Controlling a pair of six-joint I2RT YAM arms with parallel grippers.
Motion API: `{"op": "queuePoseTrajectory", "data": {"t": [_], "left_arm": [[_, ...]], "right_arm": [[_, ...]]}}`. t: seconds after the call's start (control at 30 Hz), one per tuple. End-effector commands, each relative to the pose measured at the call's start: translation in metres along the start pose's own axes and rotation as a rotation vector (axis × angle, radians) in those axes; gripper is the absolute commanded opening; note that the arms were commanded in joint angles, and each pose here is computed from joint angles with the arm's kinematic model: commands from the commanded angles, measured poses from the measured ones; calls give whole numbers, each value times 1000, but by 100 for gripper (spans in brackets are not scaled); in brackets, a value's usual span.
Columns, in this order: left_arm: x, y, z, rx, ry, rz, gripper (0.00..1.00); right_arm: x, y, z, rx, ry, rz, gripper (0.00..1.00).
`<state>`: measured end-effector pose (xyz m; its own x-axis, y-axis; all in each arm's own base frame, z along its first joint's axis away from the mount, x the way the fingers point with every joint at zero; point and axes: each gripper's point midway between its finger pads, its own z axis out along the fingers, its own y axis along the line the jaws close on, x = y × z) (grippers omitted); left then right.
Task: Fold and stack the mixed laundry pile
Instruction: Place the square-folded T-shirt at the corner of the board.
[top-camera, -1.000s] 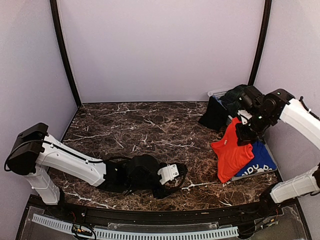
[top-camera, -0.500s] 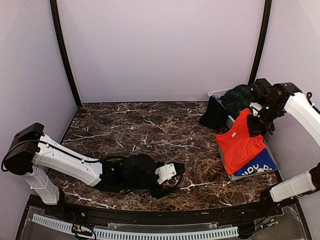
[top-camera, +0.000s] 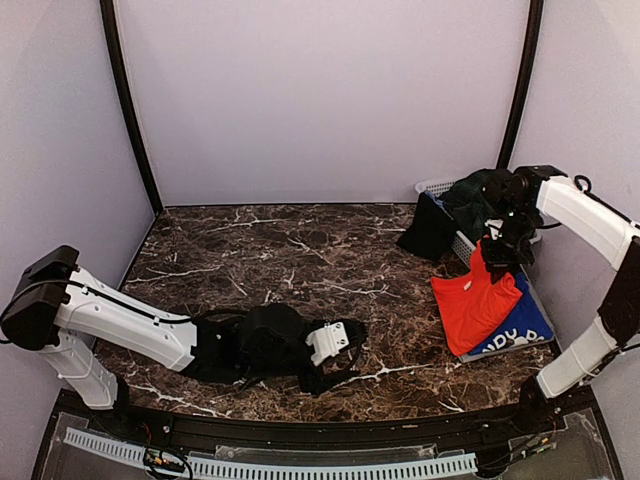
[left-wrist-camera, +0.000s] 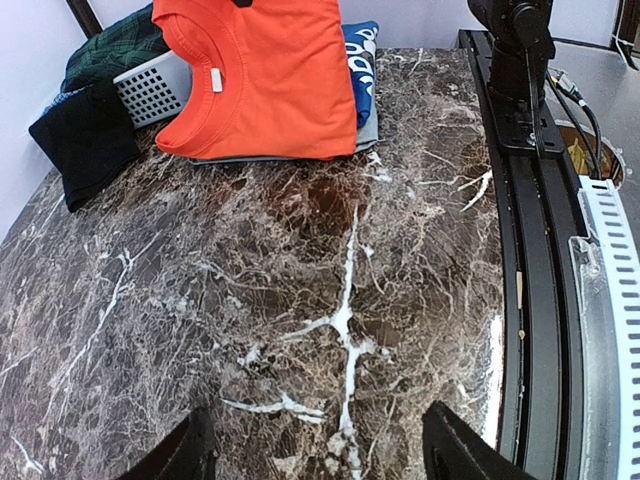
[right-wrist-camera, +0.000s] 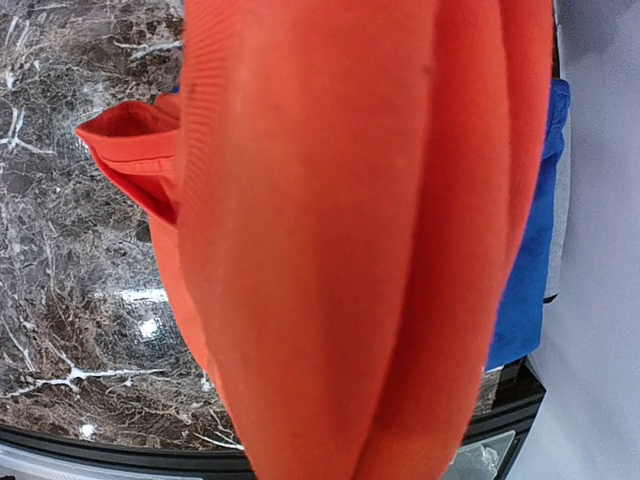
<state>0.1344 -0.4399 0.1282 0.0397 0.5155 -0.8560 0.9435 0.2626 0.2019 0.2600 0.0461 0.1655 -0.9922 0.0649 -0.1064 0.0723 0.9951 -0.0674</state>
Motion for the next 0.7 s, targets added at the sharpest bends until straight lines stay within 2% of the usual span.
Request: {"op": "queuePoseTrajectory", "data": {"t": [0.0,0.33,0.4,0.5,0.67], "left_arm": [[-14,1,-10,-3,-51,3,70],[-16,1,-15,1,-63,1,70],[-16,1,-16,0,-61,1,70],[-15,3,-17,-7,-56,3,70],[-12,6,-17,-23,-42,5,70]], "right_arm": [[-8,-10,-3,4,-20,39,2],[-23,-33,29,67,94,116,6],[-28,-36,35,103,109,120,10],[-34,-45,47,166,132,123,21],[-44,-65,53,312,148,115,64]]}}
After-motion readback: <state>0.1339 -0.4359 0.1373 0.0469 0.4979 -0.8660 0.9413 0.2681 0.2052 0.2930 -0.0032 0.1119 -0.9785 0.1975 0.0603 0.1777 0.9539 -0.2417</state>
